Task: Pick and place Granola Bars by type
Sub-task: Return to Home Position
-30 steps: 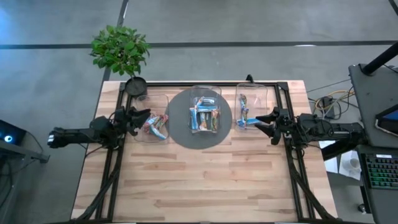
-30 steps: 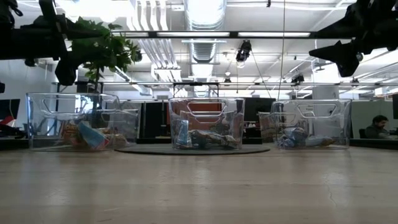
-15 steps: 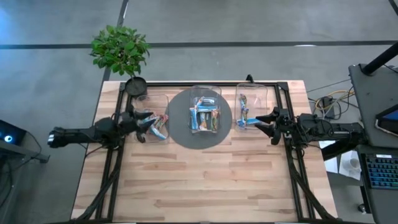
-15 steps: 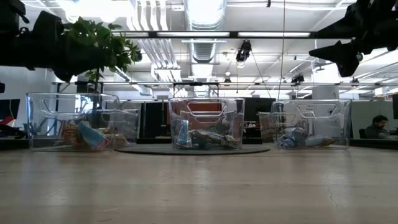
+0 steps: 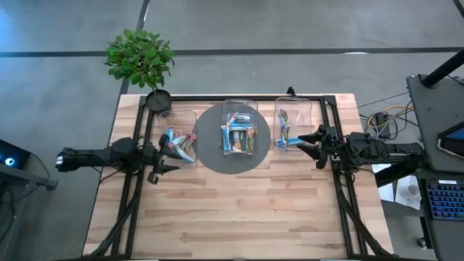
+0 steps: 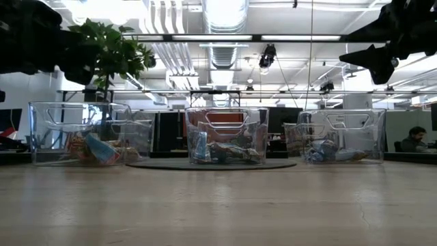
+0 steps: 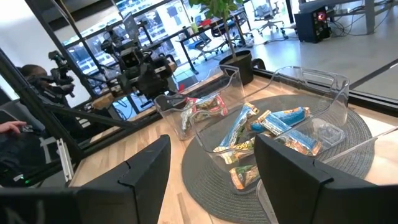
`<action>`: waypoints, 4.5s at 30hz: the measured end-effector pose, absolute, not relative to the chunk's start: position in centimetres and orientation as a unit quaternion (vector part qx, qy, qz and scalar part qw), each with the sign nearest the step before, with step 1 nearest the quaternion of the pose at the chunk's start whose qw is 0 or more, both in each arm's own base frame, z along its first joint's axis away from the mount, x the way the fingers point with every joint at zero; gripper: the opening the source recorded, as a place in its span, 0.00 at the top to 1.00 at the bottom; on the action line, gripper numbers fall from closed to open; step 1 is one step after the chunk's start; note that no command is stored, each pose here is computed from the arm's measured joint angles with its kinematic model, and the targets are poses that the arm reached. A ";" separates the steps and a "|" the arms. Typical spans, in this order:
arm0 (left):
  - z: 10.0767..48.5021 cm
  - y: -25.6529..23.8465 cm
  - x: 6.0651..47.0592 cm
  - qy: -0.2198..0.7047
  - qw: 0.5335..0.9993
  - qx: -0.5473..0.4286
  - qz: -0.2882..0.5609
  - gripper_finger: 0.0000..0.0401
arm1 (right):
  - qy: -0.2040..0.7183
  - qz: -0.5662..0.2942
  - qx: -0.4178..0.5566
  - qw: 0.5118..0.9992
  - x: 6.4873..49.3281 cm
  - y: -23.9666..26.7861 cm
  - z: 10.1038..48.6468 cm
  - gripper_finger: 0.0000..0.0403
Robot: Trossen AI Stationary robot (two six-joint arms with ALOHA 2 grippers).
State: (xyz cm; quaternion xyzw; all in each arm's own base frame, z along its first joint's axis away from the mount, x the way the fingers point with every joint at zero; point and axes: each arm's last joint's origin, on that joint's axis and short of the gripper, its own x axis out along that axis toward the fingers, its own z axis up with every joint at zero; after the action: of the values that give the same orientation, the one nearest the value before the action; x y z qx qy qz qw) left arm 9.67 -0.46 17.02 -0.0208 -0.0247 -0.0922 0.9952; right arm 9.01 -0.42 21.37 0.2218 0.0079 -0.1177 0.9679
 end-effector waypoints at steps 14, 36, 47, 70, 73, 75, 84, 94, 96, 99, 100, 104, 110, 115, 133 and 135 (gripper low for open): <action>16.9 -0.2 9.7 -0.022 0.998 -0.028 -0.054 0.62 | 0.008 -0.118 0.222 0.968 9.0 -0.4 21.4 0.45; 16.9 -0.2 9.7 -0.018 0.998 -0.029 -0.051 0.62 | 0.008 -0.118 0.222 0.968 9.0 -0.4 21.4 0.45; 16.9 -0.2 9.7 -0.017 0.998 -0.029 -0.051 0.62 | 0.008 -0.118 0.222 0.968 9.0 -0.4 21.4 0.45; 16.9 -0.2 9.8 -0.015 0.998 -0.029 -0.051 0.62 | -0.065 0.093 0.046 0.992 8.9 0.6 20.0 0.45; 16.8 -0.2 9.8 -0.013 0.998 -0.029 -0.050 0.62 | -0.060 0.074 0.056 0.994 9.5 0.3 18.2 0.45; 16.8 -0.2 9.8 -0.013 0.998 -0.029 -0.050 0.62 | -0.052 0.061 0.072 0.994 9.6 0.1 17.7 0.45; 16.8 -0.2 9.8 -0.012 0.998 -0.029 -0.050 0.62 | -0.053 0.067 -0.014 0.996 9.6 0.2 17.6 0.45; 16.8 -0.2 9.8 -0.012 0.998 -0.029 -0.050 0.62 | -0.022 0.100 -0.017 0.995 9.6 0.9 17.0 0.45; 16.8 -0.2 9.8 -0.011 0.998 -0.029 -0.050 0.62 | -0.022 0.100 -0.016 0.995 9.6 0.9 17.0 0.45; 16.8 -0.2 9.8 -0.011 0.998 -0.029 -0.050 0.62 | -0.022 0.098 -0.016 0.995 9.6 0.9 17.0 0.45; 16.8 -0.2 9.8 -0.011 0.998 -0.029 -0.050 0.62 | -0.022 0.096 -0.016 0.995 9.6 0.9 17.0 0.45; 16.8 -0.2 9.8 -0.011 0.998 -0.029 -0.050 0.62 | -0.018 0.082 -0.004 0.996 9.7 0.8 16.9 0.45; 16.8 -0.2 9.8 -0.011 0.998 -0.029 -0.050 0.62 | -0.012 0.045 0.030 0.998 9.7 0.4 16.8 0.45; 16.8 -0.2 9.8 -0.011 0.998 -0.029 -0.050 0.62 | -0.011 0.043 0.035 0.998 9.7 0.4 16.8 0.45; 16.8 -0.2 9.8 -0.011 0.998 -0.029 -0.050 0.62 | -0.004 0.043 0.035 0.998 9.8 0.4 16.7 0.45; 16.8 -0.2 9.8 -0.011 0.998 -0.029 -0.050 0.62 | -0.004 0.043 0.035 0.998 9.8 0.4 16.7 0.45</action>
State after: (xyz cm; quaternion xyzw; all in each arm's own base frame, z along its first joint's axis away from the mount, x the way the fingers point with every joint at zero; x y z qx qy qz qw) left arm 9.82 -0.21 16.80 -0.0294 -0.0110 -0.0498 0.9983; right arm 9.80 0.38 16.71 0.0349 -0.0037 0.0431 0.9985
